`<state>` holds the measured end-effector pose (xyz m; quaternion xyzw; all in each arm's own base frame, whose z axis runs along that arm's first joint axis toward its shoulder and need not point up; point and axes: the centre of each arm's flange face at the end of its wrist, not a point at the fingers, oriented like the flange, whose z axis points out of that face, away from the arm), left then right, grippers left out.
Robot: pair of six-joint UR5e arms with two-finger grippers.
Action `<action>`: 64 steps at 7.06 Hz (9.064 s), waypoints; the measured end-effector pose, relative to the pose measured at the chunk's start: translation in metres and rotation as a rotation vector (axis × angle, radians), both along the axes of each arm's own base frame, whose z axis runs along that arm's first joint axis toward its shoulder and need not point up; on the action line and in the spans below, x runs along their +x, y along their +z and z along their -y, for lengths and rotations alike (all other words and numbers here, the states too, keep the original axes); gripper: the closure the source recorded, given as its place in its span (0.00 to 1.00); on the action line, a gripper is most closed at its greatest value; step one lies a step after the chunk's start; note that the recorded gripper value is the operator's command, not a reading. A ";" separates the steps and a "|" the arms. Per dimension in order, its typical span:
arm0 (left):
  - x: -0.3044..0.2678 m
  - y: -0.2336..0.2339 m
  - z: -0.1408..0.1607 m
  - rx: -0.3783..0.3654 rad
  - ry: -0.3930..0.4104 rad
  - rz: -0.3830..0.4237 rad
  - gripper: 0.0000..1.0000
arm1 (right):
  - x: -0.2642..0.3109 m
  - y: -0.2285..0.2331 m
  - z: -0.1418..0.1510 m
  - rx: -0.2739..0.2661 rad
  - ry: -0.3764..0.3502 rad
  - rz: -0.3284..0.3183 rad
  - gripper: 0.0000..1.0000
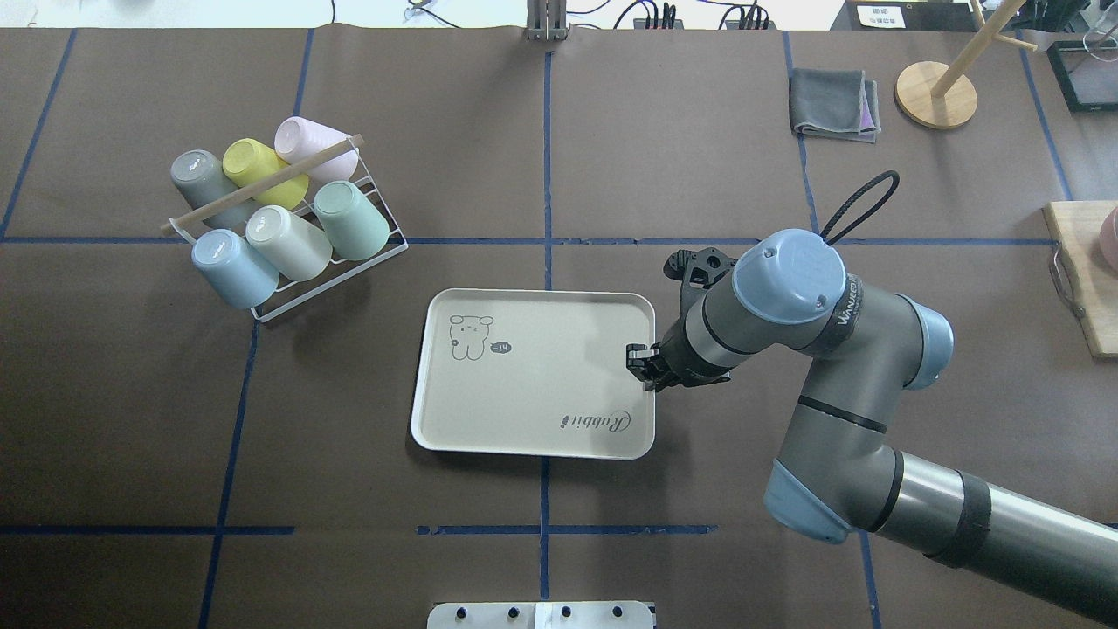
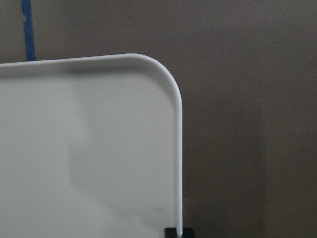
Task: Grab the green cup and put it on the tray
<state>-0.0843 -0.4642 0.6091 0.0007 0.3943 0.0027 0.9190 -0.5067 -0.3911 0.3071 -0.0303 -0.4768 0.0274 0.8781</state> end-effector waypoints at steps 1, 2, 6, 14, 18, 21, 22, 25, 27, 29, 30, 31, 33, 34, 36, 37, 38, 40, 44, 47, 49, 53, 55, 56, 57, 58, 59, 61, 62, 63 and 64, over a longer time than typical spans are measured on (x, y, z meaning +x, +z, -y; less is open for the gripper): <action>0.000 0.000 0.000 0.000 0.000 0.000 0.00 | -0.002 0.001 0.000 -0.002 -0.001 -0.003 0.99; 0.000 0.000 0.000 0.000 0.000 0.000 0.00 | -0.002 0.003 0.000 -0.003 -0.002 -0.006 0.99; 0.000 -0.001 0.000 0.001 0.000 0.000 0.00 | 0.000 0.009 0.001 -0.012 0.003 -0.025 0.98; 0.001 -0.007 0.001 0.018 0.003 0.000 0.00 | 0.010 0.008 0.006 -0.015 0.025 -0.040 0.00; 0.048 -0.091 0.007 0.255 0.096 -0.060 0.00 | 0.104 0.012 0.023 -0.041 0.099 -0.015 0.00; 0.172 -0.208 -0.005 0.564 0.342 0.166 0.00 | 0.152 0.039 0.028 -0.033 0.103 -0.037 0.00; 0.207 -0.240 -0.001 0.627 0.394 0.209 0.00 | 0.157 0.042 0.029 -0.030 0.104 -0.041 0.00; 0.291 -0.355 0.009 0.662 0.459 0.314 0.00 | 0.163 0.047 0.031 -0.033 0.113 -0.048 0.00; 0.351 -0.381 -0.012 0.746 0.540 0.434 0.00 | 0.184 0.054 0.039 -0.034 0.135 -0.054 0.00; 0.409 -0.396 -0.028 0.862 0.637 0.539 0.00 | 0.225 0.074 0.053 -0.012 0.141 -0.069 0.00; 0.431 -0.409 -0.025 0.894 0.653 0.563 0.00 | 0.246 0.089 0.058 0.007 0.137 -0.083 0.00; 0.449 -0.419 -0.022 0.925 0.661 0.603 0.00 | 0.268 0.102 0.061 0.021 0.129 -0.091 0.00; 0.503 -0.430 -0.034 1.022 0.762 0.747 0.00 | 0.296 0.119 0.062 0.034 0.115 -0.098 0.00; 0.526 -0.439 -0.032 1.027 0.819 0.821 0.01 | 0.302 0.125 0.062 0.036 0.113 -0.102 0.00; 0.570 -0.450 -0.013 1.028 0.901 1.001 0.00 | 0.313 0.130 0.057 0.032 0.121 -0.107 0.00; 0.595 -0.448 -0.013 1.037 0.980 1.095 0.00 | 0.317 0.132 0.054 0.030 0.122 -0.107 0.00; 0.616 -0.445 -0.015 1.040 1.092 1.185 0.00 | 0.321 0.133 0.051 0.027 0.125 -0.108 0.00; 0.654 -0.422 -0.008 0.989 1.324 1.322 0.00 | 0.330 0.140 0.044 0.018 0.132 -0.114 0.00; 0.681 -0.379 -0.002 0.838 1.668 1.427 0.01 | 0.336 0.143 0.038 0.011 0.136 -0.116 0.00; 0.698 -0.344 -0.019 0.810 1.689 1.469 0.02 | 0.347 0.139 0.039 -0.009 0.140 -0.086 0.00; 0.711 -0.339 -0.017 0.836 1.670 1.503 0.02 | 0.356 0.136 0.038 -0.009 0.151 -0.077 0.00; 0.715 -0.333 -0.004 0.857 1.649 1.563 0.04 | 0.360 0.133 0.035 -0.006 0.156 -0.072 0.00; 0.708 -0.326 0.006 0.835 1.645 1.571 0.05 | 0.360 0.132 0.035 -0.005 0.156 -0.071 0.00; 0.705 -0.320 0.010 0.827 1.641 1.573 0.05 | 0.360 0.132 0.035 -0.004 0.155 -0.070 0.00; 0.703 -0.314 0.012 0.828 1.635 1.572 0.05 | 0.360 0.132 0.035 -0.005 0.155 -0.071 0.00; 0.703 -0.308 0.013 0.832 1.632 1.571 0.05 | 0.360 0.133 0.035 -0.006 0.154 -0.071 0.00; 0.702 -0.306 0.014 0.833 1.629 1.570 0.05 | 0.360 0.133 0.035 -0.007 0.154 -0.071 0.00; 0.701 -0.304 0.016 0.836 1.621 1.568 0.09 | 0.360 0.133 0.035 -0.009 0.152 -0.067 0.00; 0.701 -0.302 0.017 0.842 1.615 1.566 0.15 | 0.360 0.132 0.035 -0.009 0.151 -0.066 0.00; 0.700 -0.301 0.018 0.845 1.608 1.565 0.30 | 0.360 0.132 0.034 -0.010 0.150 -0.065 0.00; 0.700 -0.301 0.019 0.846 1.602 1.565 0.40 | 0.360 0.132 0.034 -0.011 0.149 -0.064 0.00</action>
